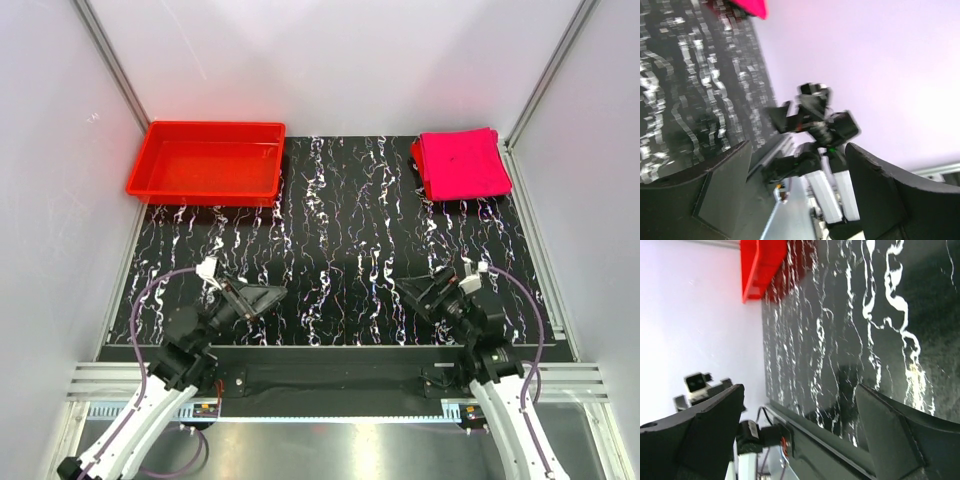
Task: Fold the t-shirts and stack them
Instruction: Neatly place the folded tshirt to the corner
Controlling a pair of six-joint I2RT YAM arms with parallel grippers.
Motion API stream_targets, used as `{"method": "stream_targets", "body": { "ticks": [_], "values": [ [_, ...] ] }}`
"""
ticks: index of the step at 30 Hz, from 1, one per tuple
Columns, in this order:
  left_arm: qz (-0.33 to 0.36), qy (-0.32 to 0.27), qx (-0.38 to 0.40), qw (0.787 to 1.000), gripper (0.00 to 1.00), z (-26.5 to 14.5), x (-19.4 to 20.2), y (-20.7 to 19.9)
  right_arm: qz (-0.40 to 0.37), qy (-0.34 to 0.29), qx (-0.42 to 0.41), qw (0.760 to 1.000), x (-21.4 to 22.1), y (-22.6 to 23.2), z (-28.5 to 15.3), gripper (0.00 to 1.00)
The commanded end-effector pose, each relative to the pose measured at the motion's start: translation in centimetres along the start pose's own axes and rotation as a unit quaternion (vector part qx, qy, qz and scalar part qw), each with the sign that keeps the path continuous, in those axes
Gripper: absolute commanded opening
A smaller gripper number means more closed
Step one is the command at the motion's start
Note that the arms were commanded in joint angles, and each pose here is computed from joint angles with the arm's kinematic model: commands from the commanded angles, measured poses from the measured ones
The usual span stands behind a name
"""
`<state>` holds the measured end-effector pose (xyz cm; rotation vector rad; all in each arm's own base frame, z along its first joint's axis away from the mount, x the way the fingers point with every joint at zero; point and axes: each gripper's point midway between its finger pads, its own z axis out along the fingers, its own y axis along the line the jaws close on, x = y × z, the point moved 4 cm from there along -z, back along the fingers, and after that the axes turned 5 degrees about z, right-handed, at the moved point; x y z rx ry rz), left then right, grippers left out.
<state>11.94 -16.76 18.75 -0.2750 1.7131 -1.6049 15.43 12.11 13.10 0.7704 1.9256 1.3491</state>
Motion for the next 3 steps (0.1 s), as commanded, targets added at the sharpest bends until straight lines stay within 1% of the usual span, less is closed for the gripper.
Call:
{"method": "stream_targets", "body": {
  "ticks": [1, 3],
  "values": [
    [-0.019, 0.012, 0.037, 0.999, 0.81, 0.1, 1.8, 3.0, 0.044, 0.104, 0.123, 0.986, 3.8, -6.3, -1.1, 1.00],
    [-0.023, 0.008, 0.085, 0.996, 0.82, -0.3, 1.5, 1.1, 0.035, 0.124, 0.085, 0.988, 4.0, -4.5, -1.3, 1.00]
  ]
}}
